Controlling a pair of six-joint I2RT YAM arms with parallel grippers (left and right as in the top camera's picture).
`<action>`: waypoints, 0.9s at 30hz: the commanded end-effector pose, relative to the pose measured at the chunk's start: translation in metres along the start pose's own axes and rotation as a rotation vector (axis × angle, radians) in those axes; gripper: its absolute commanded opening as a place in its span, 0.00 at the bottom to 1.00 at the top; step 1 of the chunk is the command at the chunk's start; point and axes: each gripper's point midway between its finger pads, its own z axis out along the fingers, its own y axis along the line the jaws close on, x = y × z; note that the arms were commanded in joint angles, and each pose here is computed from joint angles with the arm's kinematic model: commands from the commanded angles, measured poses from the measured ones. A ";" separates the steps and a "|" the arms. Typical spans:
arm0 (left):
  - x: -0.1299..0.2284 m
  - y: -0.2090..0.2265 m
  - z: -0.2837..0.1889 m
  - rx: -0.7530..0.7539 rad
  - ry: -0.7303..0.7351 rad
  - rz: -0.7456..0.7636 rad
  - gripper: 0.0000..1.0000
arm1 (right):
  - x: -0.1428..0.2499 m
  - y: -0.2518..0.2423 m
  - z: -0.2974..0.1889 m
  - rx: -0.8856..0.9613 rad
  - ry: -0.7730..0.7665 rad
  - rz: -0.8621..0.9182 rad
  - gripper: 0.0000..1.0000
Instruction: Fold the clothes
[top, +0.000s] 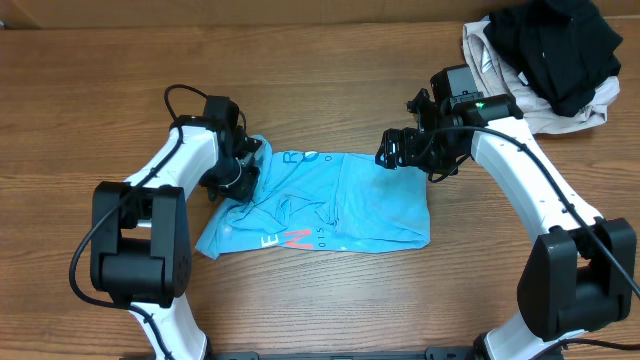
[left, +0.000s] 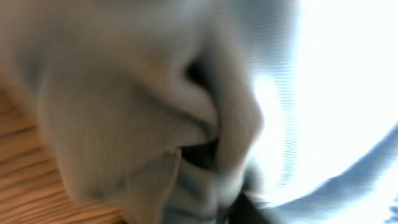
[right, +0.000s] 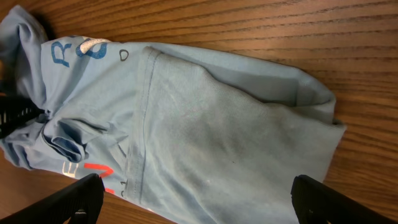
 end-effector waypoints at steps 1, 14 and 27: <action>0.011 0.014 0.010 -0.066 0.038 -0.034 0.04 | -0.010 0.004 -0.011 0.001 -0.045 -0.021 0.99; -0.025 0.053 -0.069 -0.182 -0.040 -0.269 0.04 | 0.018 -0.001 0.021 -0.054 0.065 0.014 0.04; -0.056 0.018 -0.125 -0.056 -0.124 -0.223 0.04 | 0.060 0.022 0.062 -0.237 0.135 -0.011 0.04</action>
